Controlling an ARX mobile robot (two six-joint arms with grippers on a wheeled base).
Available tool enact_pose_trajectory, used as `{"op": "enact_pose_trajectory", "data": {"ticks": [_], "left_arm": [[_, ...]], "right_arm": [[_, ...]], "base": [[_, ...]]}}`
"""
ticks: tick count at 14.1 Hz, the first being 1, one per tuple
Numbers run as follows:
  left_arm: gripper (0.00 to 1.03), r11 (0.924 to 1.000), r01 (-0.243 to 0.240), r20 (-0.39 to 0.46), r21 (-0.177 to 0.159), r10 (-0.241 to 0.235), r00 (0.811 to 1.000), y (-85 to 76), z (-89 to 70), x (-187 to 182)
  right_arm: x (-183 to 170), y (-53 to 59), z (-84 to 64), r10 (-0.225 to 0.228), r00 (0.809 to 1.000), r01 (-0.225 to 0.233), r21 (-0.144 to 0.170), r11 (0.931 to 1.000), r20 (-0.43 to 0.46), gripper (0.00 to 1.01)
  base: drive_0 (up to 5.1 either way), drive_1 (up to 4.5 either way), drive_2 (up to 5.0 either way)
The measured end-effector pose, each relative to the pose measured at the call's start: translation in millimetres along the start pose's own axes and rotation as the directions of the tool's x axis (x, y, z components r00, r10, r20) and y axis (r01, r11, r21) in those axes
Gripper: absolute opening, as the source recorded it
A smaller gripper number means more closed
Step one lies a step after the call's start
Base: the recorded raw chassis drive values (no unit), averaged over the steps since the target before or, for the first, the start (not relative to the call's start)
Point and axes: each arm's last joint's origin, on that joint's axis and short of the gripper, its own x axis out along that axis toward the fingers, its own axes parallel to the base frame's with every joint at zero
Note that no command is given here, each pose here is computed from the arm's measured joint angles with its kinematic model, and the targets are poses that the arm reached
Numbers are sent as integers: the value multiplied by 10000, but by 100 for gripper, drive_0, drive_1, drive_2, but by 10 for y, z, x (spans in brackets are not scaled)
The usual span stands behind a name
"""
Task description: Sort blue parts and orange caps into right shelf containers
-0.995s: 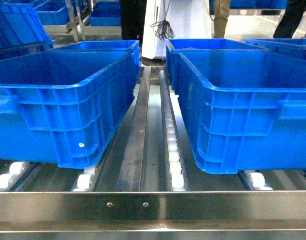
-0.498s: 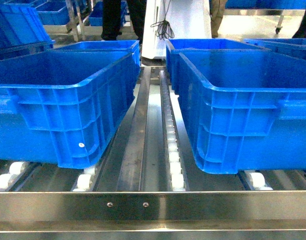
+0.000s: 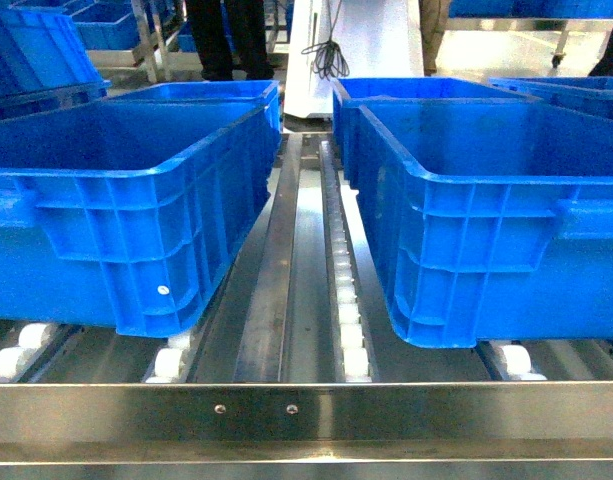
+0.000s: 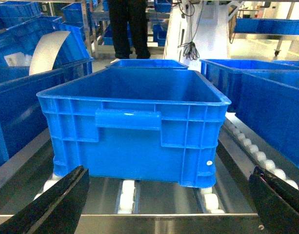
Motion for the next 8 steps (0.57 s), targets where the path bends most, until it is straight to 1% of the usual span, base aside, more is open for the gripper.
{"op": "enact_pose_trajectory", "data": {"ticks": [8], "left_arm": [[98, 10000, 0, 0, 0, 0, 10000, 0, 0, 0]], "right_arm": [[0, 0, 0, 0, 10000, 0, 0, 10000, 0, 98]], "base": [[0, 0, 0]]}}
